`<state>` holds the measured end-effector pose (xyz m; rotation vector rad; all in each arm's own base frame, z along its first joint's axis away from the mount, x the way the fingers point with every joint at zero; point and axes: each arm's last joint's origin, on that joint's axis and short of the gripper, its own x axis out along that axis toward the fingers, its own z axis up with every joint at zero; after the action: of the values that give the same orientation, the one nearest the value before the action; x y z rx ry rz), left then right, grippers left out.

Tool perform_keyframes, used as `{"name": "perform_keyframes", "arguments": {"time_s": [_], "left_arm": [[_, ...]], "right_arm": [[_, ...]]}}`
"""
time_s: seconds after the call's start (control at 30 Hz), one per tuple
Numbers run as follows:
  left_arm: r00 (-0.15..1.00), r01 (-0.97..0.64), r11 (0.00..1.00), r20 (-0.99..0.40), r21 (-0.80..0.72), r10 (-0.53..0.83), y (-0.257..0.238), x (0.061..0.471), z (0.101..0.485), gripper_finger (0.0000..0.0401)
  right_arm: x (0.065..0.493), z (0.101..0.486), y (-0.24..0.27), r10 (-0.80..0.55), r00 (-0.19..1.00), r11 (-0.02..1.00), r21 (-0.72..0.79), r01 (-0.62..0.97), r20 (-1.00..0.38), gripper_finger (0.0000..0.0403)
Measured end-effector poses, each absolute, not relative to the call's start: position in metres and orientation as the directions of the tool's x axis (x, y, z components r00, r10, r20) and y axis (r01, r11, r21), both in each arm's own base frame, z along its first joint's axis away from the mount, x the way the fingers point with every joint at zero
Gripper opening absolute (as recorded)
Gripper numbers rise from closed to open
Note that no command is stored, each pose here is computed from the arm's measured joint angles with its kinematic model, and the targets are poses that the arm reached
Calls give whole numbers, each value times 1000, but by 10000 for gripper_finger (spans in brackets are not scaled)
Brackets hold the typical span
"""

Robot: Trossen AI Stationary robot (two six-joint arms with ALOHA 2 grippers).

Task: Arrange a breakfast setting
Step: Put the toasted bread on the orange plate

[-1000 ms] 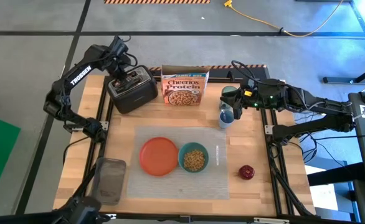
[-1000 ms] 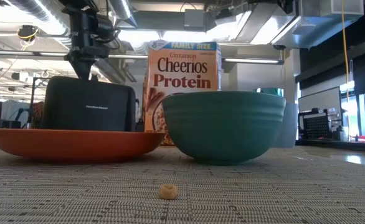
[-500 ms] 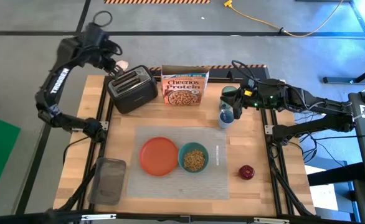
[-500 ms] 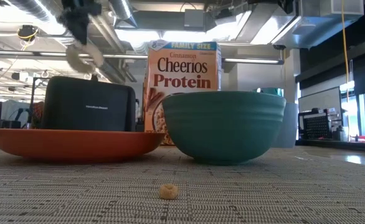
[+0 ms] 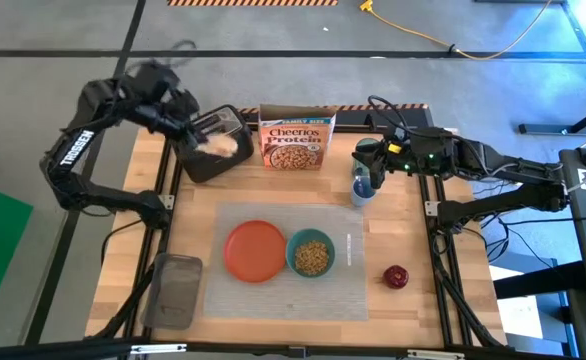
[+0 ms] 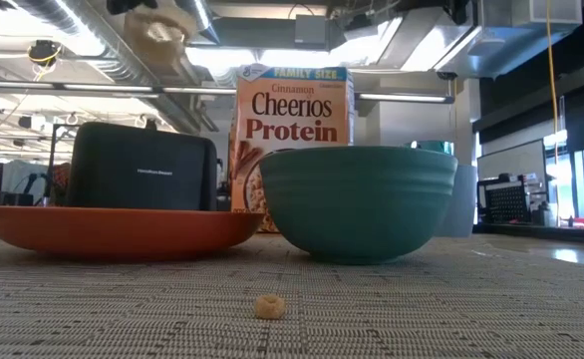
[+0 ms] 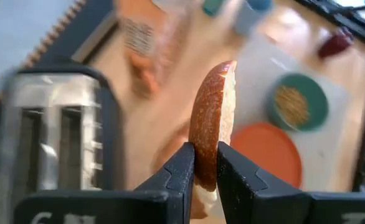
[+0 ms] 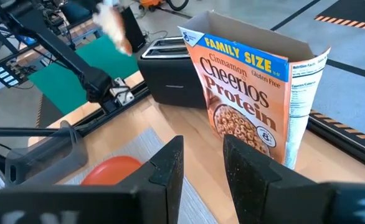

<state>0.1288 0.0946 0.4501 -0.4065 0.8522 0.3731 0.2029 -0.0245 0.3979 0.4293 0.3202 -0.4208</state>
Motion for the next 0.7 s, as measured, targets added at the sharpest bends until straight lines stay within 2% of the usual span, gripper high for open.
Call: {"name": "perform_keyframes", "arguments": {"time_s": [0.23,0.5,0.7], "left_arm": [[525,-412,890,-849,-196,56,61,171,409,54],[583,-291,906,-808,-308,-88,13,221,342,54],[571,-318,873,-810,-371,-136,-13,231,290,54]], "right_arm": [[209,394,-24,-298,866,833,335,441,-401,103],[210,393,-24,-290,863,827,346,443,-414,103],[210,392,-24,-289,863,827,345,443,-415,103]]}}
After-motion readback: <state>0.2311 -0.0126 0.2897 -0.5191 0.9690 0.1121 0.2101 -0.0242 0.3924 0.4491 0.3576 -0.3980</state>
